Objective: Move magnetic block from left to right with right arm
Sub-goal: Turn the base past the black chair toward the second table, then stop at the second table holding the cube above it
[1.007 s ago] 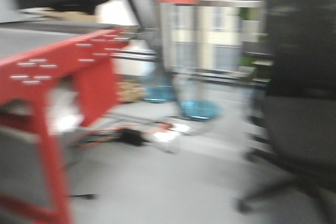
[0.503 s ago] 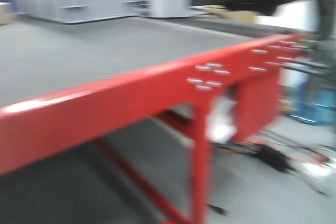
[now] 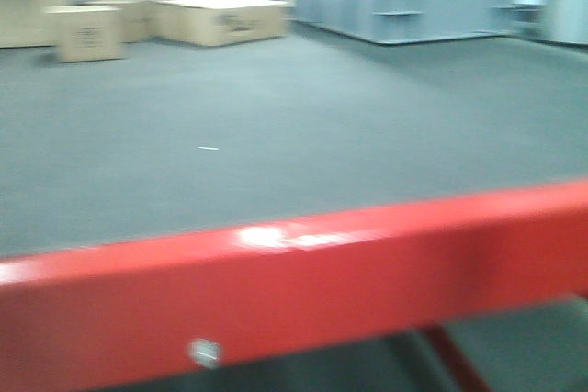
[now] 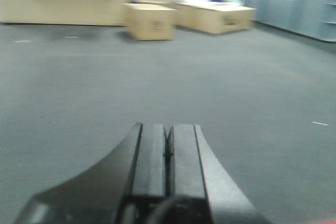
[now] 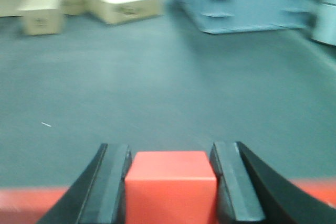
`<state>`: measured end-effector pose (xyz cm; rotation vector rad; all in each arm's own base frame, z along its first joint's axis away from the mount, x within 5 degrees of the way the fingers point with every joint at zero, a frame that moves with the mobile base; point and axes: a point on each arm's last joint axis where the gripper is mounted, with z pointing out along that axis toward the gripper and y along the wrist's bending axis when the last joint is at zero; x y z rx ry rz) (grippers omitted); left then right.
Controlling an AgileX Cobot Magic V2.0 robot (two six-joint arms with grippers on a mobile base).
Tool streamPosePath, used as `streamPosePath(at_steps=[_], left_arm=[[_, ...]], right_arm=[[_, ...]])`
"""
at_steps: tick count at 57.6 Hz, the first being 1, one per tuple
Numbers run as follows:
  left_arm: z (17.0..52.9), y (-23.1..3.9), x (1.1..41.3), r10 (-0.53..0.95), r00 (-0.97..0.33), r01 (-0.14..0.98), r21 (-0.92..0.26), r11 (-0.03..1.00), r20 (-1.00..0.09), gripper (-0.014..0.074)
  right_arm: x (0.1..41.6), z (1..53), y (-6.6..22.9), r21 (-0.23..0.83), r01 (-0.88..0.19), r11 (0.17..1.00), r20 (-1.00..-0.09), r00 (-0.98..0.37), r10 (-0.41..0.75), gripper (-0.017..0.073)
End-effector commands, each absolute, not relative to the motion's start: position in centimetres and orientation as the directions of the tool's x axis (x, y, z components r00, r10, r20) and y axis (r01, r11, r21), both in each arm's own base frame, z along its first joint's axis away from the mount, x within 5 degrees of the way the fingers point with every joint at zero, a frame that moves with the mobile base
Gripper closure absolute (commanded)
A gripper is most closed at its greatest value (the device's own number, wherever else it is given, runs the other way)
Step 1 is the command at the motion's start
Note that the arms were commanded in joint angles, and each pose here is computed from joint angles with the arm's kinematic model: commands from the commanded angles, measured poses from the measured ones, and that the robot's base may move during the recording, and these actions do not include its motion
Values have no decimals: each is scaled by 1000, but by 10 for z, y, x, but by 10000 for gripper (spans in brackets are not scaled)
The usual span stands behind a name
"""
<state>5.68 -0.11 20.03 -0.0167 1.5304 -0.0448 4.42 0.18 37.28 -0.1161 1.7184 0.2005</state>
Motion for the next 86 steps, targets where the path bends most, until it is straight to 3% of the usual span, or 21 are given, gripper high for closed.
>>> streamPosePath(at_steps=[1, 86], left_arm=[[206, 0, 56, -51, 123, 14, -50, 999, -991, 720], [206, 0, 56, -51, 123, 14, -50, 999, -991, 720]], right_arm=[[44, 389, 2, 48, -204, 978, -998, -53, 38, 376], [48, 391, 5, 64, -212, 975, -996, -74, 49, 376]])
